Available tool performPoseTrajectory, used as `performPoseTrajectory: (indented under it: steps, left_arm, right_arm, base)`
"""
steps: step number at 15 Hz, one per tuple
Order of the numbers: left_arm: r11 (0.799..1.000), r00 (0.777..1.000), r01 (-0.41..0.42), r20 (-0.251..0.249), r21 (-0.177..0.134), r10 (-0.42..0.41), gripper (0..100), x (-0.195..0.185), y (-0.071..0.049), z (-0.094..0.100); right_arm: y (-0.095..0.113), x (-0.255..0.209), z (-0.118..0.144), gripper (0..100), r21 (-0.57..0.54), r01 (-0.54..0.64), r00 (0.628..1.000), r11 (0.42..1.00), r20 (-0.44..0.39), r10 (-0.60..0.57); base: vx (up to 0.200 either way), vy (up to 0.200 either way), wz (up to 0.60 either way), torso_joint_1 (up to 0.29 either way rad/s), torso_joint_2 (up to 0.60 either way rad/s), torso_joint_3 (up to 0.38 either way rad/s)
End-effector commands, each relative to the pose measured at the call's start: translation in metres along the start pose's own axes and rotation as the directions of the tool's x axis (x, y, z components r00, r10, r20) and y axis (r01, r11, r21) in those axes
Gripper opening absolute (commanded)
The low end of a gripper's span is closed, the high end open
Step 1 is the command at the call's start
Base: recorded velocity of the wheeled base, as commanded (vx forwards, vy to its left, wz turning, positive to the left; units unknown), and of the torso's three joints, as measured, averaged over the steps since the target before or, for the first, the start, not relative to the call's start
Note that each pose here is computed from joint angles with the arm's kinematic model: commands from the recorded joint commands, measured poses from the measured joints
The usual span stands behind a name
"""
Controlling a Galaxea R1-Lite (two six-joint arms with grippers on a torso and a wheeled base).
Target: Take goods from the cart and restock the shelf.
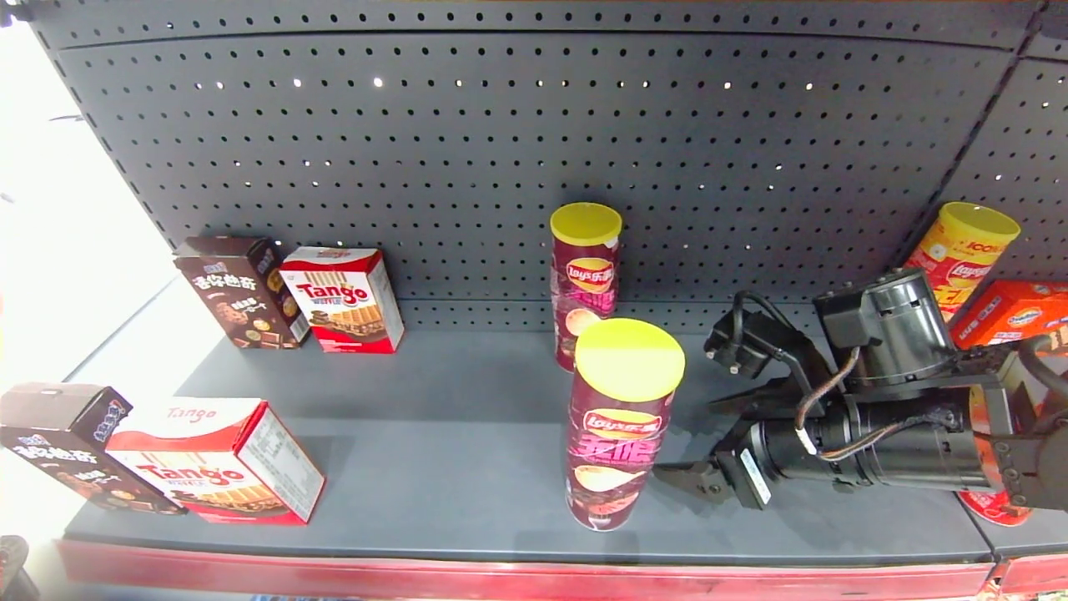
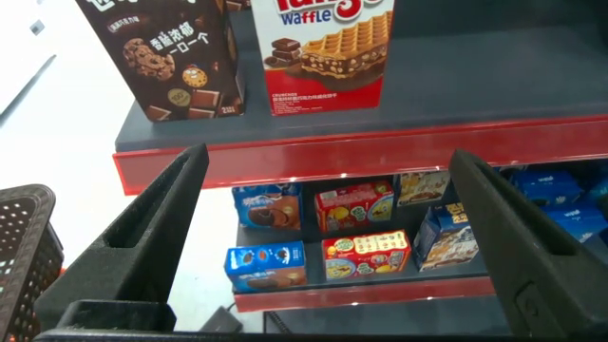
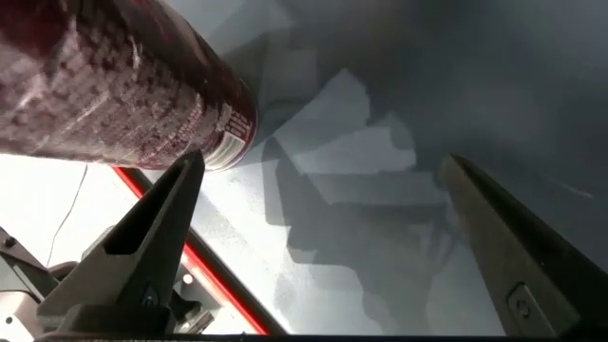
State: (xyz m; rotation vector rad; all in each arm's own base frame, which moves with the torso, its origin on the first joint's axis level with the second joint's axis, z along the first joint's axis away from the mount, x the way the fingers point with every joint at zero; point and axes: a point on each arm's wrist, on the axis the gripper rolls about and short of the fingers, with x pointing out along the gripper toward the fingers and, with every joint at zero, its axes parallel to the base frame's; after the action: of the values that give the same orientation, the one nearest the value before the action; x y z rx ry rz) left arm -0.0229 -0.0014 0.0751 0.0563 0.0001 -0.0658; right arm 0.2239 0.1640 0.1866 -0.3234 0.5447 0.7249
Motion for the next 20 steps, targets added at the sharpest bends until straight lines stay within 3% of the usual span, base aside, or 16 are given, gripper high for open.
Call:
performPoseTrajectory:
  steps: [1, 20]
  left_arm:
    - [1.000, 1.000, 0.000, -0.001, 0.000, 0.000, 100, 0.000, 0.000, 0.000]
    - [1.000, 1.000, 0.000, -0.001, 0.000, 0.000, 100, 0.000, 0.000, 0.000]
  right_arm:
    - [0.000, 0.002, 0.001, 100, -0.002, -0.003, 1.000, 1.000, 0.000, 0.003]
    - [0.002, 0.012, 0.006, 100, -0.009, -0.012, 1.000, 1.000, -0.004, 0.012]
  base:
    - [0.000, 0.000, 0.00, 0.000, 0.00, 0.000]
    - [0.000, 0.000, 0.00, 0.000, 0.00, 0.000]
